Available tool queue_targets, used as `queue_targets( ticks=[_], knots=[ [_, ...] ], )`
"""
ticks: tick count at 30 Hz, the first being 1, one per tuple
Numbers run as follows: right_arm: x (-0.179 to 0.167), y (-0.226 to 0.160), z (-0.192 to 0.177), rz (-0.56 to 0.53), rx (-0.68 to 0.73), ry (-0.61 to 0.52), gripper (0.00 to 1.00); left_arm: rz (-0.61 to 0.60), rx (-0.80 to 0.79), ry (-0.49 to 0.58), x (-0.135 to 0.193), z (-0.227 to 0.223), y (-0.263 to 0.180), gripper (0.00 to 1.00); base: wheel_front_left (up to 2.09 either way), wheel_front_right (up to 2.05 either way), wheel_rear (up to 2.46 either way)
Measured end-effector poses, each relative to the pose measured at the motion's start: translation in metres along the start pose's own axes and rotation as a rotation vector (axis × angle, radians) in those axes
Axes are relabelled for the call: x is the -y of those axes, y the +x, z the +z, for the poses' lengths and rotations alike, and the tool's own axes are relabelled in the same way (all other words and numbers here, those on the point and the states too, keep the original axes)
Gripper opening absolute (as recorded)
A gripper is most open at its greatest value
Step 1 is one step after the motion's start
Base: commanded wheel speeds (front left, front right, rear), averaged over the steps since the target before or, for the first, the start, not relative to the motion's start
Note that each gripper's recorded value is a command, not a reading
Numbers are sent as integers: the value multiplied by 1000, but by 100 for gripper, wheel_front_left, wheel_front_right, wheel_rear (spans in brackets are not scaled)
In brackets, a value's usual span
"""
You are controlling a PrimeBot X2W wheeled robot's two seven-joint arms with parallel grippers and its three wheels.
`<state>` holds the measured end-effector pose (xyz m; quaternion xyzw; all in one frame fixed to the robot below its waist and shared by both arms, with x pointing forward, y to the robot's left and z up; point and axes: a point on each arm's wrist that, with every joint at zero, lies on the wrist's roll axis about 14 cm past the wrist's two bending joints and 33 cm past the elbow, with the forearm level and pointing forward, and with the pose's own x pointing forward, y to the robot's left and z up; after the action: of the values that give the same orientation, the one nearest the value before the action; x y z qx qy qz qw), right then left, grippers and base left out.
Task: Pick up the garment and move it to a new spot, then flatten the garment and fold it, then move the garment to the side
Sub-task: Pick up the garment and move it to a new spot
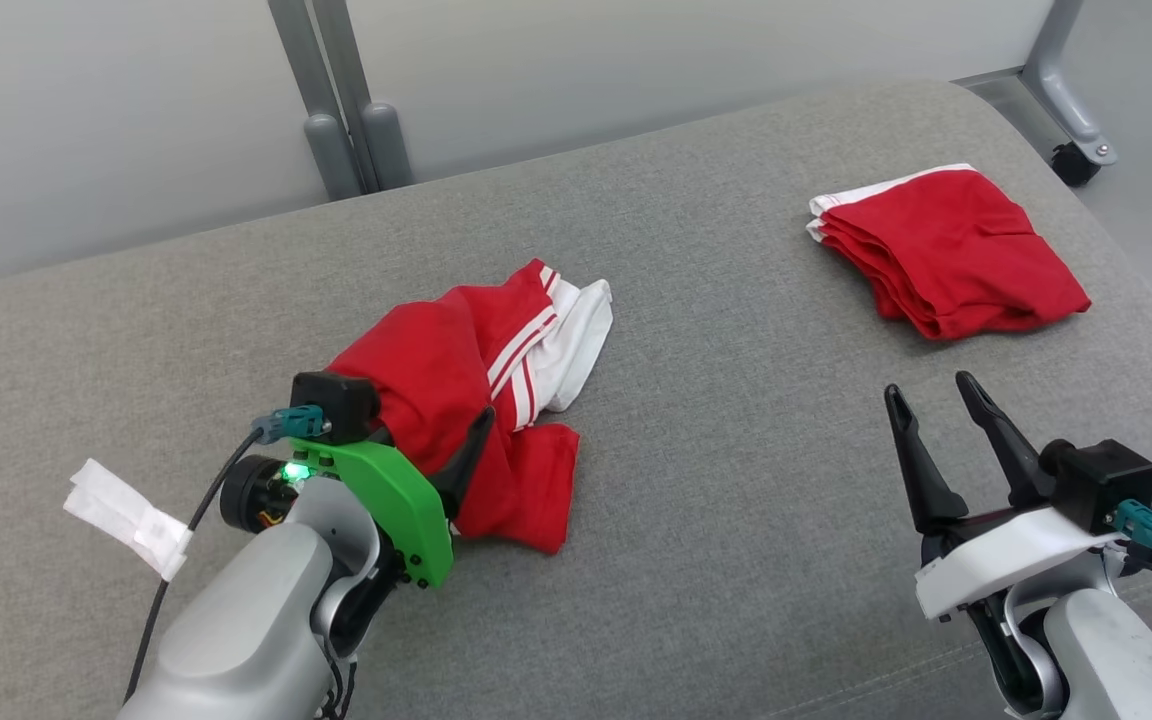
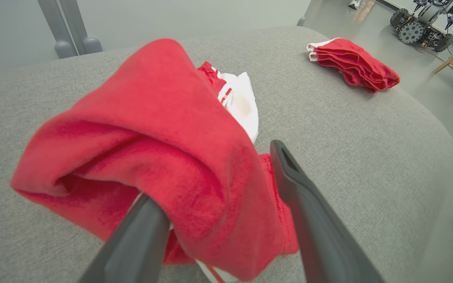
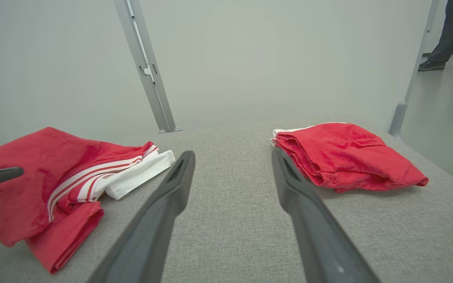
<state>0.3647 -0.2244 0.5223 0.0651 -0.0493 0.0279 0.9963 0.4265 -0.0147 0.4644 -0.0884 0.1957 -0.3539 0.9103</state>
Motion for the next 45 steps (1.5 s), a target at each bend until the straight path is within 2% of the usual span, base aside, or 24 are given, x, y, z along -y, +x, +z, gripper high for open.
queue_targets(
  ticks=[6, 12, 16, 24, 28, 34, 45],
  knots=[
    [-8, 2, 0, 26, 1, 2, 100, 6, 94, 64, 0, 19, -9, 100, 0, 0, 0],
    [-14, 3, -2, 49, -3, 4, 100, 79, 136, 85, -23, 25, -37, 100, 0, 0, 0],
    [-21, 6, -2, 71, 0, 6, 100, 170, 190, 83, -42, 28, -64, 100, 0, 0, 0],
    [-39, 14, 0, 119, 12, 17, 100, 416, 400, 49, -78, 44, -132, 100, 0, 0, 0],
    [-47, 17, 2, 135, 20, 31, 100, 532, 438, 23, -93, 35, -164, 100, 0, 0, 0],
    [-52, 16, -1, 147, 14, 34, 100, 632, 526, 30, -94, 37, -195, 100, 0, 0, 0],
    [-51, 11, -5, 146, 1, 34, 100, 664, 578, 21, -83, 26, -208, 100, 0, 0, 0]
  ],
)
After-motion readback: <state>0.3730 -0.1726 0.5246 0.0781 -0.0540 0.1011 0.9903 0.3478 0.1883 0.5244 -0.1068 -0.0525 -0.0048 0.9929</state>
